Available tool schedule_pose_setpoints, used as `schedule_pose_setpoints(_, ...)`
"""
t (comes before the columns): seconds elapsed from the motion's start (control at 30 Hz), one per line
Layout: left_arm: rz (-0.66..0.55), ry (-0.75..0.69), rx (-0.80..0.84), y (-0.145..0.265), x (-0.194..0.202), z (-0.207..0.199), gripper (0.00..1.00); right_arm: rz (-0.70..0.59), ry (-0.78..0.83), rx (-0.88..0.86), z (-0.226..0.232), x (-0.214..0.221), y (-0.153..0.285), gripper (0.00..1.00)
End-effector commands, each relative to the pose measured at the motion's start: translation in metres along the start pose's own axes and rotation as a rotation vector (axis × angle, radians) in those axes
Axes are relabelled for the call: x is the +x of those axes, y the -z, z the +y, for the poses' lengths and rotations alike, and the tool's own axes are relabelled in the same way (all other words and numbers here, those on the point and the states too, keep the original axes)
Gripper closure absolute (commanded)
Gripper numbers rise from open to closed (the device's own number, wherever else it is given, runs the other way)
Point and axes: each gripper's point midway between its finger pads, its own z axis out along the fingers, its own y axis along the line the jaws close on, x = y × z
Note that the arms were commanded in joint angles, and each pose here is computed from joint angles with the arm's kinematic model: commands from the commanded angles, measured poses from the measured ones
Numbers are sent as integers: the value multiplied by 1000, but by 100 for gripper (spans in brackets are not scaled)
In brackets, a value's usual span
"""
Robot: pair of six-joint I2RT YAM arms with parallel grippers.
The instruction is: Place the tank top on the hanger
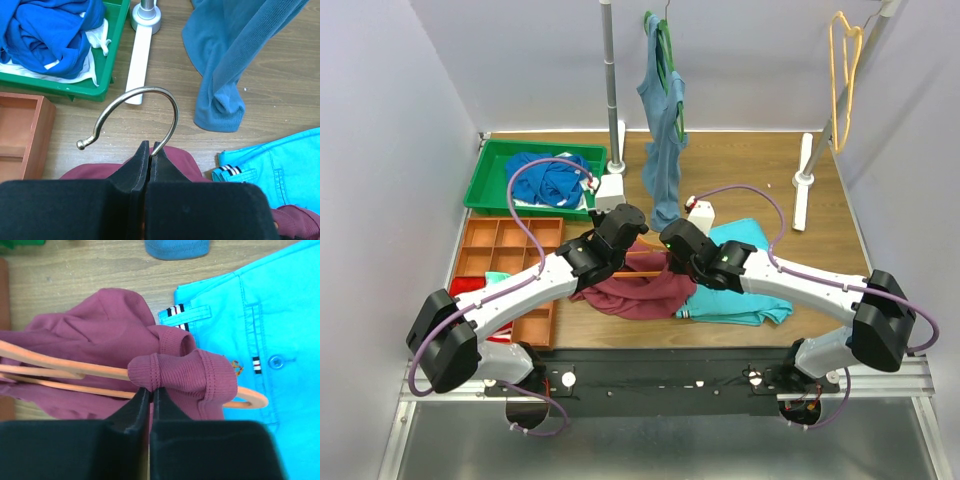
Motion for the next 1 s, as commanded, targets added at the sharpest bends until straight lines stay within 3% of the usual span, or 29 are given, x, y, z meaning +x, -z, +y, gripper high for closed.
schedule_pose_setpoints(0.0,-18,65,27,3,-7,-6,100,-46,-26,-66,23,-21,11,99)
schedule_pose_setpoints(0.4,-11,64,32,-2,-7,-14,100,-51,4,-214,64,-37,33,99)
schedule_pose_setpoints(0.5,-9,62,39,0,-10,-15,100,-54,27,-185,59,-40,35,77)
schedule_pose_setpoints(0.53,-10,63,44,1,-11,-15,100,-64,36,-187,57,-42,38,62)
schedule_pose_setpoints(0.7,-15,47,70,8,-18,-15,100,-152,143,-289,54,-65,71,43)
schedule_pose_setpoints(0.73,-22,51,74,10,-21,-15,100,-174,162,-315,53,-71,82,35)
schedule_pose_setpoints(0.83,-20,45,94,14,-24,-15,100,-186,242,-304,39,-67,86,31)
schedule_pose_setpoints(0.97,-12,44,159,24,-28,-22,100,-173,344,-387,37,-55,95,34)
